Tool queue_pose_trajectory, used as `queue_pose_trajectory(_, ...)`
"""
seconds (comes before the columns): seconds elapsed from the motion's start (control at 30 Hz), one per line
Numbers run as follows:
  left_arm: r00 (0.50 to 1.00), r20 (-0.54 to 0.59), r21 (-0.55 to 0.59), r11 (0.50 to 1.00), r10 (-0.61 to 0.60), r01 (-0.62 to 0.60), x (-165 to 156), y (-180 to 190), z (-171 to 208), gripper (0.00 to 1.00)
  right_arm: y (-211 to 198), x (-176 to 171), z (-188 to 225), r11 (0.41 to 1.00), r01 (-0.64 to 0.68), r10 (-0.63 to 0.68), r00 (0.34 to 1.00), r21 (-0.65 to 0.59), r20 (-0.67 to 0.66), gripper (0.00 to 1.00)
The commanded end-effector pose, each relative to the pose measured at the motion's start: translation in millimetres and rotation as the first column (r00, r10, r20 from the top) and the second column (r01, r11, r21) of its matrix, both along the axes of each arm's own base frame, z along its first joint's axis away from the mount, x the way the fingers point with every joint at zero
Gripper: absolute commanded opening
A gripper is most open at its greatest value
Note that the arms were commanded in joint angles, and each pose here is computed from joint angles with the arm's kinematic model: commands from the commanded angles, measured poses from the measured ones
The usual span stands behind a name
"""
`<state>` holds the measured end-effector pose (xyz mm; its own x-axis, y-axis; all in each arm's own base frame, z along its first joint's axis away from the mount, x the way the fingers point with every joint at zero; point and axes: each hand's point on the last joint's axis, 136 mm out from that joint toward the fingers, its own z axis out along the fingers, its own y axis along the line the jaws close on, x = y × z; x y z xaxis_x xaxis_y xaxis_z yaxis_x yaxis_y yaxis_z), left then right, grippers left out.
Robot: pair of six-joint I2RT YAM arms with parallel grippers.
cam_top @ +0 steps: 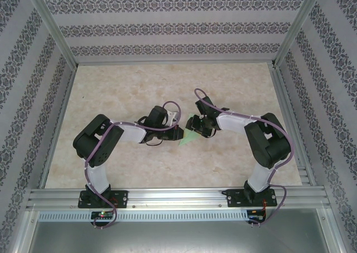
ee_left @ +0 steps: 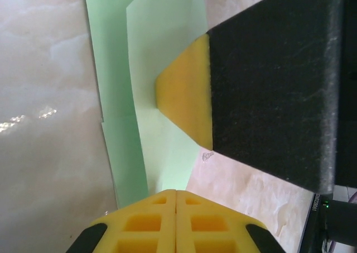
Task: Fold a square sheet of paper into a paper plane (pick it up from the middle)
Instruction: Fourth fold the wing at the center of the table.
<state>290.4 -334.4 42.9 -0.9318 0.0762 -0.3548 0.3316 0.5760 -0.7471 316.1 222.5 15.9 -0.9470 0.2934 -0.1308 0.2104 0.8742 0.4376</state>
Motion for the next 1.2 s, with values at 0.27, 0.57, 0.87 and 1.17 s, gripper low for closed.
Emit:
queue_pose_trajectory(0.27, 0.999, -0.031, 0.051, 0.999, 0.018, -0.017, 6, 3, -17, 0.04, -35, -36, -55, 0.984, -0.008, -0.021, 0.987, -0.178, -0.160, 0.47)
queue_pose_trajectory(0.57, 0.999, -0.036, 0.061, 0.998, 0.016, -0.013, 6, 3, -18, 0.03, -36, -37, -60, 0.981, -0.014, -0.022, 0.983, -0.191, -0.184, 0.43)
queue_pose_trajectory(0.87, 0.999, 0.023, 0.033, 0.999, 0.033, -0.034, 10, 5, 2, 0.05, -36, -39, -66, 0.973, -0.042, -0.008, 0.977, -0.227, -0.215, 0.48)
queue_pose_trajectory(1.17, 0.998, 0.054, -0.008, 0.999, 0.042, -0.041, 12, 2, 16, 0.06, -34, -42, -72, 0.968, -0.056, -0.004, 0.971, -0.246, -0.238, 0.51)
